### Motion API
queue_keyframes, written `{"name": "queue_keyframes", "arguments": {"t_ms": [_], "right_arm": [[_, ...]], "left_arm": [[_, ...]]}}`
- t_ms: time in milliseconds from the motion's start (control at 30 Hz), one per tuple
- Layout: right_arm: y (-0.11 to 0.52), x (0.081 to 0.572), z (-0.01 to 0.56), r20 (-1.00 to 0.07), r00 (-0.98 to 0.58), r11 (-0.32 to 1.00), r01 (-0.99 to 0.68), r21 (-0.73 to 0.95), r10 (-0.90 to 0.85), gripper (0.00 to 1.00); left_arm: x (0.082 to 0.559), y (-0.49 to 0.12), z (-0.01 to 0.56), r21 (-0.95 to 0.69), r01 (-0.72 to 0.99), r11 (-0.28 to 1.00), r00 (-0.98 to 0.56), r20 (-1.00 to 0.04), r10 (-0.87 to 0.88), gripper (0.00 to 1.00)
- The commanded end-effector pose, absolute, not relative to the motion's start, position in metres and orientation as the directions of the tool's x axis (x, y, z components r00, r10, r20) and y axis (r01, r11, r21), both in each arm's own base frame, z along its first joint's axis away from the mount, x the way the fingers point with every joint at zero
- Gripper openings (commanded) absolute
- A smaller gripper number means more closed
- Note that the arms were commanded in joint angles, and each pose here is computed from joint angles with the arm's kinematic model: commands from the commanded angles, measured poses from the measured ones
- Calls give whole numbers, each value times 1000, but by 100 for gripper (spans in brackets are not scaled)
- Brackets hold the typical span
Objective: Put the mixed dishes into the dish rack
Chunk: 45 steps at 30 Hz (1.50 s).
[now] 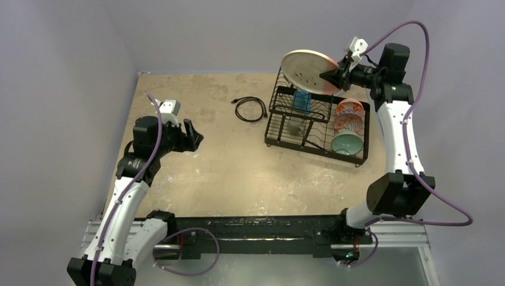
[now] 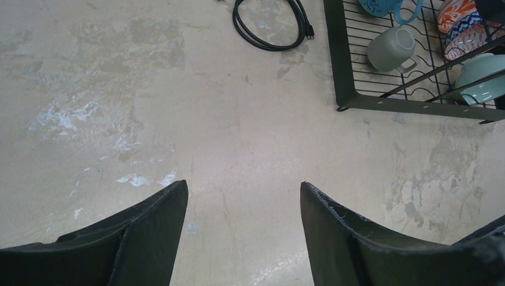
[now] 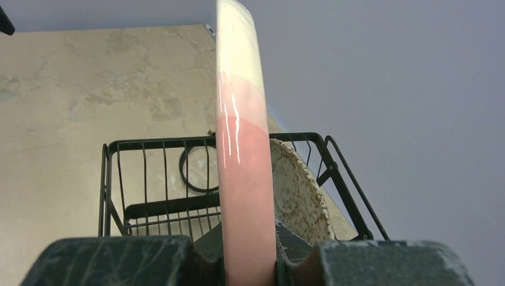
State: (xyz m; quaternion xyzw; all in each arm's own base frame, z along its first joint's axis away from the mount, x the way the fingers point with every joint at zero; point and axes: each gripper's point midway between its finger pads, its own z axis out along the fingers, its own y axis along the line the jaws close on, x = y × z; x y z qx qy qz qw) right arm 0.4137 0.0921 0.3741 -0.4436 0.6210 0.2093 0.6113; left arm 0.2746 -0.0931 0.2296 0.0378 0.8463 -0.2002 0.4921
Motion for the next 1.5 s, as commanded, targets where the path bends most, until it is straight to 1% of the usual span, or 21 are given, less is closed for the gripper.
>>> {"name": "queue_keyframes", "arguments": {"t_ms": [0, 333, 533, 700, 867, 1133, 1467], "right_arm": [[103, 405, 416, -892, 351, 425, -788, -446, -284, 0], [104, 415, 398, -905, 326, 403, -816, -415, -273, 0], [106, 417, 387, -911, 315, 368, -840, -398, -265, 0], [109, 414, 379, -898, 346, 318, -849, -423, -272, 0], [111, 411, 371, -902, 345, 287, -864, -414, -260, 0], [112, 402, 373, -896, 374, 262, -864, -430, -238, 0], [104, 392, 380, -894, 391, 268, -857, -441, -220, 0]], "left_arm": [[281, -94, 238, -276, 287, 917, -470, -875, -116, 68], [281, -95, 237, -273, 289, 918, -470, -876, -112, 68], [281, -95, 237, -272, 290, 917, -471, -875, -111, 67], [282, -95, 236, -274, 291, 916, -472, -874, -111, 67], [282, -96, 236, -276, 292, 916, -474, -873, -112, 67], [283, -96, 235, -277, 291, 916, -477, -872, -112, 67], [283, -97, 235, -281, 293, 914, -479, -870, -114, 67]]}}
